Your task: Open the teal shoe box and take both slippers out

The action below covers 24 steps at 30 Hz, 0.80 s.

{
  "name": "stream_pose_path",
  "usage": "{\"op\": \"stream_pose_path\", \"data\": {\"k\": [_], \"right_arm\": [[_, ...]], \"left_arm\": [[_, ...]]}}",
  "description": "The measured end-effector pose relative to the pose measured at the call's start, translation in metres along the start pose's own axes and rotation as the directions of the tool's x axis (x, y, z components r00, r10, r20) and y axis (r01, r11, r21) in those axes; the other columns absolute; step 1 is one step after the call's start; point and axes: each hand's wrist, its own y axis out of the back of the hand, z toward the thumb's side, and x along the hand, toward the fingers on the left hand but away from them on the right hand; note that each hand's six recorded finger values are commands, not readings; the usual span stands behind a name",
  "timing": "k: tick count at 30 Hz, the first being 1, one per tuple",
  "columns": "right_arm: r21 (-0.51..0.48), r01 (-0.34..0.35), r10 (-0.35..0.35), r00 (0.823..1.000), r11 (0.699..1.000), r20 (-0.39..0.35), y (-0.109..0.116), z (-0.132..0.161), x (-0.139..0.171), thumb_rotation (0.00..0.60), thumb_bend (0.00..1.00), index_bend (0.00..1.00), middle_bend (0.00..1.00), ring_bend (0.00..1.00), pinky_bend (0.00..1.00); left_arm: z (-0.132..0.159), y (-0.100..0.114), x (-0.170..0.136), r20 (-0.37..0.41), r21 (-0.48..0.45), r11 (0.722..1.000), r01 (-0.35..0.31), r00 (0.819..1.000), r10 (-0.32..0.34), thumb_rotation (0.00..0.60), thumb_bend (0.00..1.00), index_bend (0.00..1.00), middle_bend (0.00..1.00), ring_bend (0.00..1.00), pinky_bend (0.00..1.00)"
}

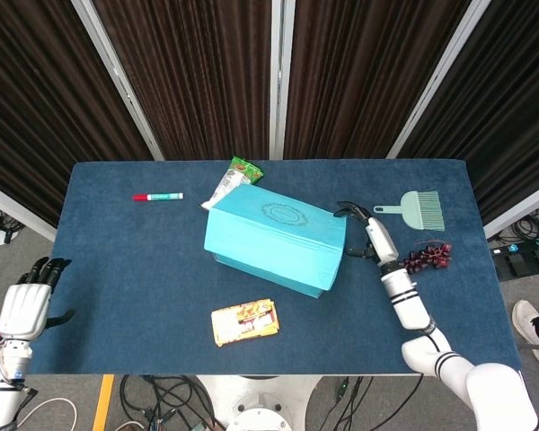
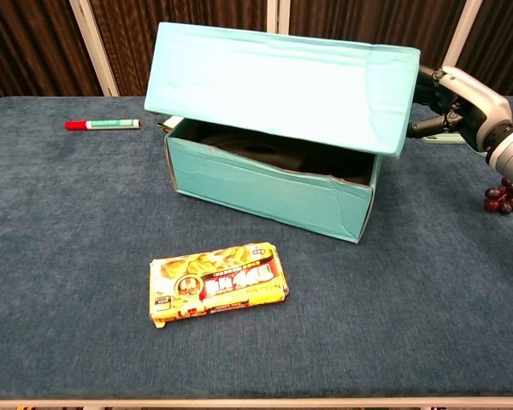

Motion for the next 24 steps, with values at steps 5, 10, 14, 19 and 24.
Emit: {"op": "stream_pose_path", "data": {"k": [5,10,14,19,24], "right_arm": [[-0.148,-0.014,0.02,0.999,0.989,0.037,0.002,0.004,0.0,0.6,0.28,0.21,0.58,0.15,0.12],[-0.304,-0.015,0.038,0.997,0.952,0.07,0.008,0.01,0.0,0.6,0.29,0.25,0.6,0.17,0.13],[-0.444,-0.003,0.067,0.989,0.896,0.129,0.015,0.011,-0.001,0.6,0.3,0.27,0.62,0.18,0.13],[-0.564,0.031,0.104,0.973,0.825,0.205,0.022,0.008,-0.003,0.6,0.3,0.28,0.64,0.2,0.14],[-0.675,0.112,0.099,0.959,0.729,0.267,0.032,0.007,-0.008,0.6,0.28,0.28,0.65,0.21,0.14]], "left_arm": [[0.002,-0.001,0.001,0.004,-0.002,1.0,0.01,1.0,-0.01,0.6,0.11,0.15,0.14,0.1,0.34],[0.004,-0.002,0.003,0.007,-0.002,1.0,0.017,1.0,-0.017,0.6,0.11,0.15,0.14,0.1,0.34],[0.005,-0.003,0.004,0.009,-0.002,1.0,0.022,1.0,-0.022,0.6,0.11,0.15,0.13,0.1,0.34],[0.004,-0.003,0.003,0.007,-0.001,1.0,0.024,1.0,-0.024,0.6,0.11,0.15,0.13,0.1,0.35],[0.003,-0.004,0.003,0.005,-0.001,1.0,0.031,1.0,-0.031,0.6,0.11,0.15,0.13,0.1,0.35]]}}
